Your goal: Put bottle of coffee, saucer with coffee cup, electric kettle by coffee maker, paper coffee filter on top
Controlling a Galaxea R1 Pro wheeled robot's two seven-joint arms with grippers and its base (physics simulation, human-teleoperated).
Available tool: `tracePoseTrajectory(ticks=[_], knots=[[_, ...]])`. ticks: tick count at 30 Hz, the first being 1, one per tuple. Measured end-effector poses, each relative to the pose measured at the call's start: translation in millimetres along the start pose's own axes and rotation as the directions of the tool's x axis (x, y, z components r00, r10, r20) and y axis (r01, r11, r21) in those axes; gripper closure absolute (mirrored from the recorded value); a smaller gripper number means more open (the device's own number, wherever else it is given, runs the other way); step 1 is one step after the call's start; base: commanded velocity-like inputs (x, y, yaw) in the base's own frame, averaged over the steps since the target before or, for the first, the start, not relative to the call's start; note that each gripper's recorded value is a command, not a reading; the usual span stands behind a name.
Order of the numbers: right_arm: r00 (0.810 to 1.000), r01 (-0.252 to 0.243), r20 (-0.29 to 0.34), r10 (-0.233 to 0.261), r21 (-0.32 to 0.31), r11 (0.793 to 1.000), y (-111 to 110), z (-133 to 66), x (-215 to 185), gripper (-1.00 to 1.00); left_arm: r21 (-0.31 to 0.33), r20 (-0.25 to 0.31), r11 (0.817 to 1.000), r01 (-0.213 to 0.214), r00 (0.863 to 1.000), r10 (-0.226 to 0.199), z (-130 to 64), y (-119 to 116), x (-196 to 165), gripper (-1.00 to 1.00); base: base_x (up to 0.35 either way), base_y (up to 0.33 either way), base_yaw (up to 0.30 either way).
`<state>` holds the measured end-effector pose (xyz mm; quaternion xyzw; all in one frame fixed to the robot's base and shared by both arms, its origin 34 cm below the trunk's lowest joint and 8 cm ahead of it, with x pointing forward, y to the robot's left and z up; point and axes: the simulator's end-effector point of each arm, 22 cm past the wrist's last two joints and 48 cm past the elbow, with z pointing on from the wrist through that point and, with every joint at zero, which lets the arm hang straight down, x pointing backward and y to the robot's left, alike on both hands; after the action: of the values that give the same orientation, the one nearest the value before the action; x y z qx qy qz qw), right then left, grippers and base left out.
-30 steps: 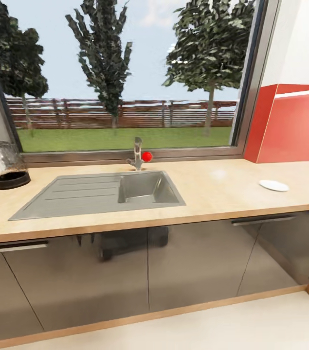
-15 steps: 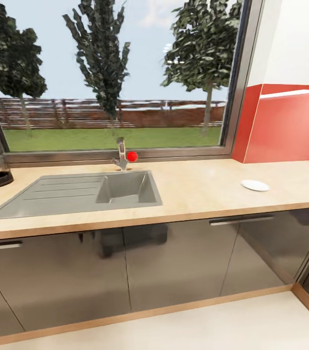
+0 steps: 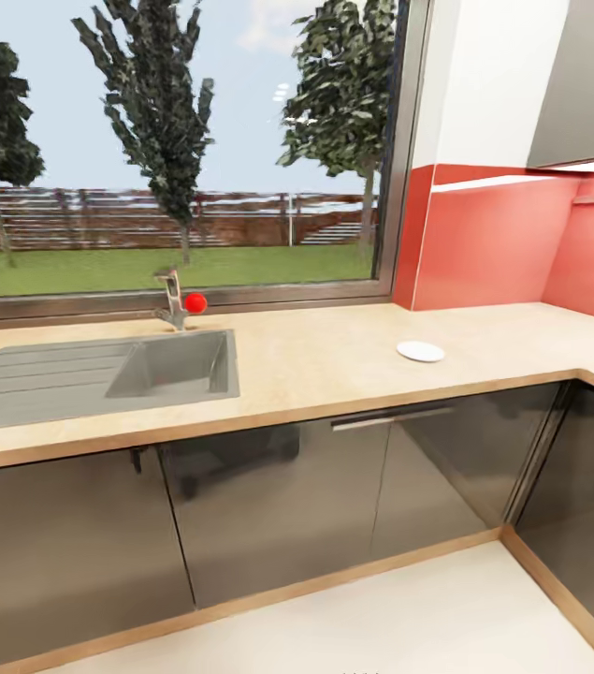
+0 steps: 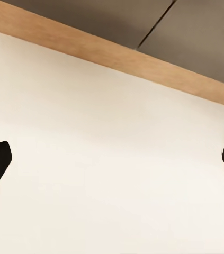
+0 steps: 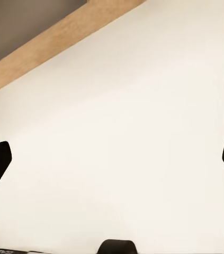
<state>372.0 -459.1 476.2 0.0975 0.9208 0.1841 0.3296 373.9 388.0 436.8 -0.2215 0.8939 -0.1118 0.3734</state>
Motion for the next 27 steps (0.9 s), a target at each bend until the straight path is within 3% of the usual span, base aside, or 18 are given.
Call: tracePoseTrajectory(ticks=[9,18,19,22,23,27], knots=[[1.0,0.001,-0.001,-0.001,-0.002,1.0,1,0.9,1,-1.0,-0.001,0.001,1.0,0.0,1.0,0.0,-0.1,0,0,-1.0,0.0,-0.306,-0.245],[1.0,0.007,-0.006,-0.007,-0.016,1.0,5,2.2,2,-1.0,0.001,0.001,1.0,0.0,1.0,0.0,-0.1,0,0,-1.0,0.0,-0.206,-0.032],[1.0,0.001,-0.006,-0.001,-0.071,0.997,33,18.5,9,-1.0,0.061,-0.008,0.997,-0.045,0.999,0.046,3.9,-19,-2,-1.0,0.0,-0.004,0.0],[1.0,-0.003,0.011,0.004,-0.125,0.992,52,26.4,2,-1.0,0.134,0.003,0.986,-0.095,0.995,0.095,8.5,-43,-10,-1.0,0.0,-0.002,0.0],[0.999,0.009,0.04,0.001,-0.24,0.971,87,35.1,-12,-1.0,0.259,0.013,0.953,-0.16,0.987,0.162,15.4,-89,-24,-1.0,0.0,0.0,0.0],[0.997,0.055,0.076,-0.03,-0.341,0.938,122,45.7,-41,-1.0,0.359,-0.003,0.919,-0.165,0.984,0.178,18.9,-135,-47,-1.0,0.0,0.0,0.0]])
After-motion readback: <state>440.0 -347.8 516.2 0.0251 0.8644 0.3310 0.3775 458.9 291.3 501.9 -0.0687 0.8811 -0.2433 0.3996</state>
